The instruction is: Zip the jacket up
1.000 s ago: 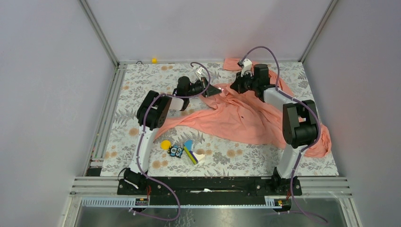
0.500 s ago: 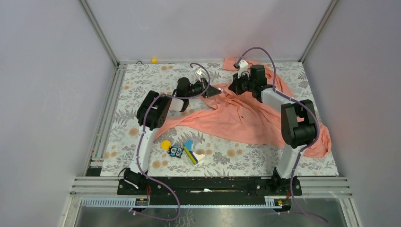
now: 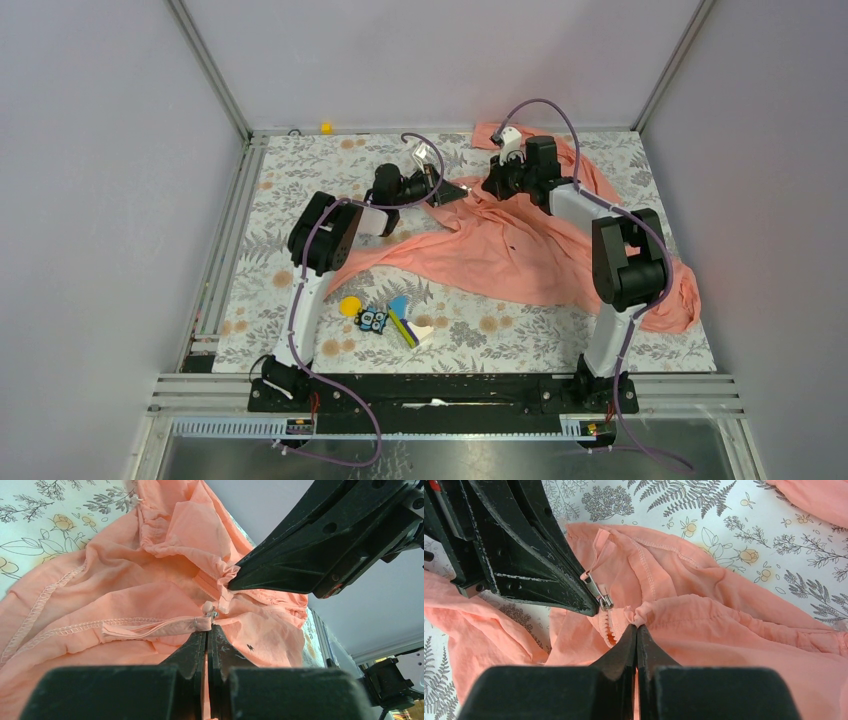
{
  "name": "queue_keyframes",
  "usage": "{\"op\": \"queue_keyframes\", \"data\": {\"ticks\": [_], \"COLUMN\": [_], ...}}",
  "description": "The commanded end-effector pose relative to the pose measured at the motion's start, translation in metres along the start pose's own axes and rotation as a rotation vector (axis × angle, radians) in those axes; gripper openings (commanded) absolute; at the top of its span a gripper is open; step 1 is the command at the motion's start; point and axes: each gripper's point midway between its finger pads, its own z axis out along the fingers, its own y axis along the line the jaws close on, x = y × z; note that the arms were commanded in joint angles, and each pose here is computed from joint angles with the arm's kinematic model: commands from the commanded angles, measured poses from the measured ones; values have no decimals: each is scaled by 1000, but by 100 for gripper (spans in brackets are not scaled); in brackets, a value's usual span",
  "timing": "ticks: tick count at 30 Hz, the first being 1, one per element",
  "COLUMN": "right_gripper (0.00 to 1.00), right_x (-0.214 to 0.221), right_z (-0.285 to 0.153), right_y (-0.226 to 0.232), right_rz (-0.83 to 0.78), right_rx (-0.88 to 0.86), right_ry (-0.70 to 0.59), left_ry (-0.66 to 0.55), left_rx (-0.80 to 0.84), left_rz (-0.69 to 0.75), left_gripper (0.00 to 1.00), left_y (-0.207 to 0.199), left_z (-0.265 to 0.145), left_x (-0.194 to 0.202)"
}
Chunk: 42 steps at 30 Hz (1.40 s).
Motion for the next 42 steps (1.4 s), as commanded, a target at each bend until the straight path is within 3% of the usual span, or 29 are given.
{"op": "queue_keyframes", "data": {"ticks": [1,29,42], "right_gripper": [0,0,0], "right_x": [-21,-21,-26], "right_z": [4,6,1], "right_y": [0,3,3], "right_rz": [-39,-44,-50], "right_rx": [3,12,26], "right_ry": [-42,-37,-67], "left_ry": [-70,-79,-79], "left_rx": [59,65,-15], "left_rz": [114,102,117], "left_gripper": [0,0,0], "left_y": [-31,-31,-19], "left_z": [1,1,0], "left_x": [-36,-36,-37]}}
